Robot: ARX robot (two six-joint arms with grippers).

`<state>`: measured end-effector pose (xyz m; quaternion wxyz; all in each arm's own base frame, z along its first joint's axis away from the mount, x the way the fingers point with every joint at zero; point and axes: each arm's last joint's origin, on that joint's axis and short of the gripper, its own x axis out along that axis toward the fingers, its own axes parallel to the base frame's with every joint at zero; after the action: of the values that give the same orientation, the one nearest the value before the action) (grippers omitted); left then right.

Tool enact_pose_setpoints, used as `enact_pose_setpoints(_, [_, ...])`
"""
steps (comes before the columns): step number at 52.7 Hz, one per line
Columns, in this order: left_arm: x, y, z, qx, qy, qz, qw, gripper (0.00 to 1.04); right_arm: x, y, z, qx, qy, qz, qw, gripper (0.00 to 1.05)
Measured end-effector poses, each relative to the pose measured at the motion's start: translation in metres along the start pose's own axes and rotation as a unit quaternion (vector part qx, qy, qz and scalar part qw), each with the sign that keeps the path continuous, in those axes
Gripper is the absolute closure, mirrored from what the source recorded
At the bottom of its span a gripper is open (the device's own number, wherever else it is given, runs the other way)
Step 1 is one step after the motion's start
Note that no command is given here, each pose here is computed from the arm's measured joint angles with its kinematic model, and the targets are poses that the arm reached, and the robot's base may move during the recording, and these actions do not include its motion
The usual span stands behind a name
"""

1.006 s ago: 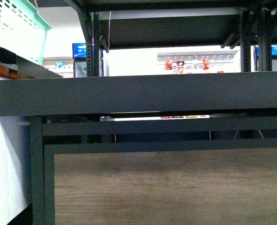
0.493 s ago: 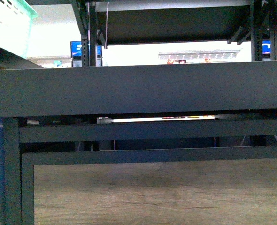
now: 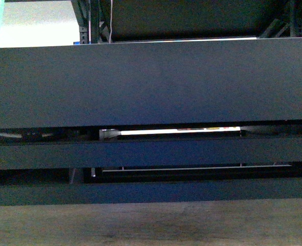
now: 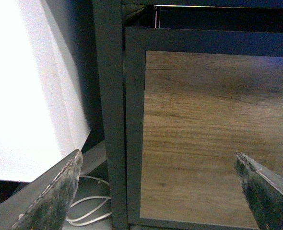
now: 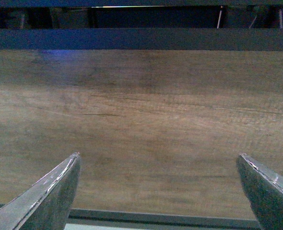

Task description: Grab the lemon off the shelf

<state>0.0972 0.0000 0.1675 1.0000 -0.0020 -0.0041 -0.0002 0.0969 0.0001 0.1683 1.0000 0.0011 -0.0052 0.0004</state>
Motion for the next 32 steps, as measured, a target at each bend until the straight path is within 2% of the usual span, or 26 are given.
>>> enact_pose_setpoints(32, [0.0,0.0,0.0,0.0,0.0,0.0,1.0,0.08,0.0,0.0,-0.0001,0.0,0.0,0.0,1.0,0.08])
